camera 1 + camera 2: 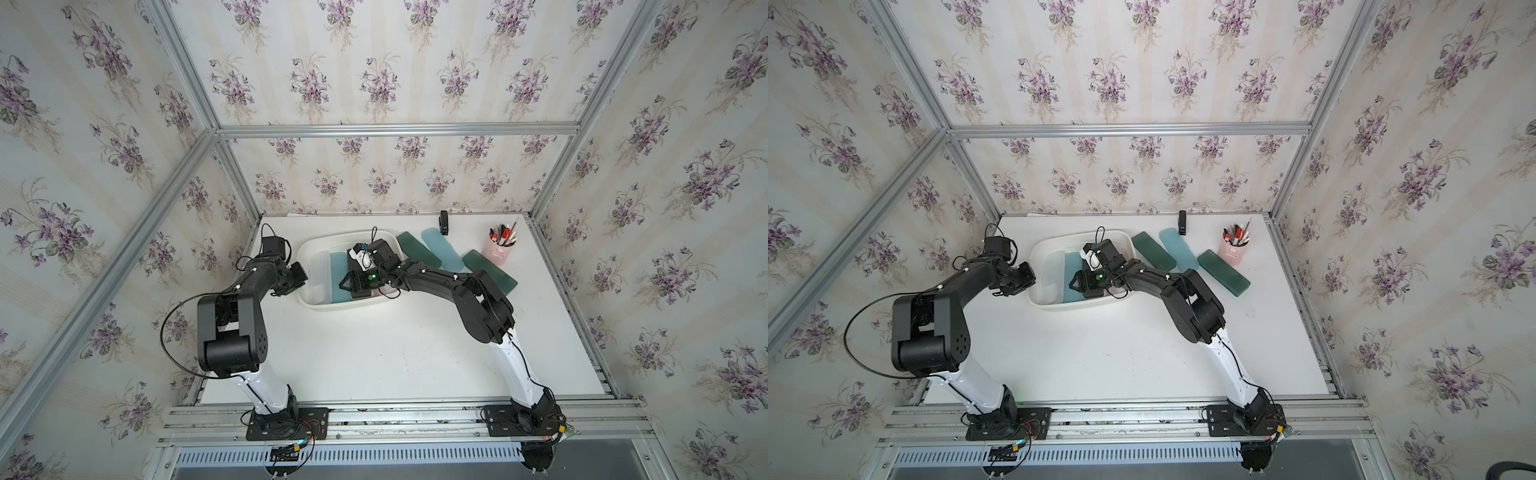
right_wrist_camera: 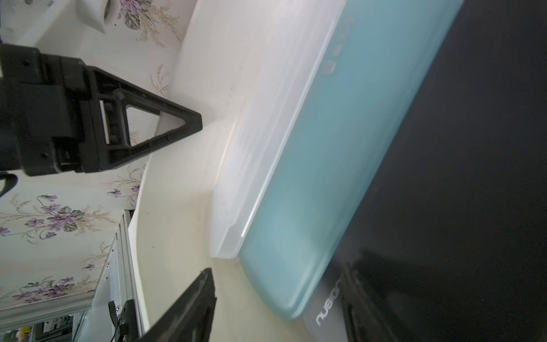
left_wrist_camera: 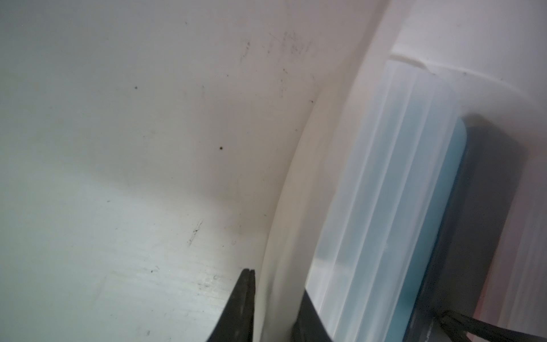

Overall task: Put the pencil case into the storage box
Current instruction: Adjust the pencil case in the storage box.

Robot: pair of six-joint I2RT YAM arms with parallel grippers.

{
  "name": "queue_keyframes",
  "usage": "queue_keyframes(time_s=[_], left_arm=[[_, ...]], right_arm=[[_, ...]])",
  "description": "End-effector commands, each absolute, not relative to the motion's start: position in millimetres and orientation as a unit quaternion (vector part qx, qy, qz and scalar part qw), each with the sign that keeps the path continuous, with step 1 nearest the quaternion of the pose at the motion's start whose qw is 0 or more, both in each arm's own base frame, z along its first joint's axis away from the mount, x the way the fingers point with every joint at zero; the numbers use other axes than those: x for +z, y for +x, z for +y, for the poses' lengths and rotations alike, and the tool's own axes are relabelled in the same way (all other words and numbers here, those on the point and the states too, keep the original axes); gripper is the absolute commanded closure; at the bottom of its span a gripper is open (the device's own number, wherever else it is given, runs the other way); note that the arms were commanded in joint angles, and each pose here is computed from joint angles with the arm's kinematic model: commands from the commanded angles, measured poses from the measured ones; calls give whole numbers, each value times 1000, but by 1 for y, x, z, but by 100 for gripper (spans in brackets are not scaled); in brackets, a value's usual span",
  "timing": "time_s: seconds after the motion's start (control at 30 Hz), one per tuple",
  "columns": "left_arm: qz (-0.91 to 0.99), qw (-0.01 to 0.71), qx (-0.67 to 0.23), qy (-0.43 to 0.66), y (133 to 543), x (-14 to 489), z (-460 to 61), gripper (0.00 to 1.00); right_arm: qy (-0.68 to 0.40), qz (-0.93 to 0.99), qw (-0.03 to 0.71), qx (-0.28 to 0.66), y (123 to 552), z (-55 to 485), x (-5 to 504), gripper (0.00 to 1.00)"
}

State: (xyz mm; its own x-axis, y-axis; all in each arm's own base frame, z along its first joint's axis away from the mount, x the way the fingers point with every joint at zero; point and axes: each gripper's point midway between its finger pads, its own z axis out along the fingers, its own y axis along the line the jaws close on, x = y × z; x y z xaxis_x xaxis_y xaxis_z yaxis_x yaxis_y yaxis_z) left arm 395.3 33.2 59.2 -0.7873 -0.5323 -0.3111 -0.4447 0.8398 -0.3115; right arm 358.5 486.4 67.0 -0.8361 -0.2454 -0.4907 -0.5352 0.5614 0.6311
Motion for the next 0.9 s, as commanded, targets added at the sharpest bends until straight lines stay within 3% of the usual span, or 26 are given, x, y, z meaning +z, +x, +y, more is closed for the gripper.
queue_keyframes(time_s=[0.0,0.23,0.57,0.87], left_arm=[[937,191,-120,-268,390,57,27,83],[948,185,-110,-234,384,59,1,84],[967,179,-91,-154,388,59,-32,84],[970,184,-91,-129,386,59,-36,85]], right_arm=[[-219,875,184,392,355,472,59,30],[-216,873,189,395,343,459,68,29],[-242,863,208,392,368,483,96,29],[-245,869,192,384,390,489,71,29]])
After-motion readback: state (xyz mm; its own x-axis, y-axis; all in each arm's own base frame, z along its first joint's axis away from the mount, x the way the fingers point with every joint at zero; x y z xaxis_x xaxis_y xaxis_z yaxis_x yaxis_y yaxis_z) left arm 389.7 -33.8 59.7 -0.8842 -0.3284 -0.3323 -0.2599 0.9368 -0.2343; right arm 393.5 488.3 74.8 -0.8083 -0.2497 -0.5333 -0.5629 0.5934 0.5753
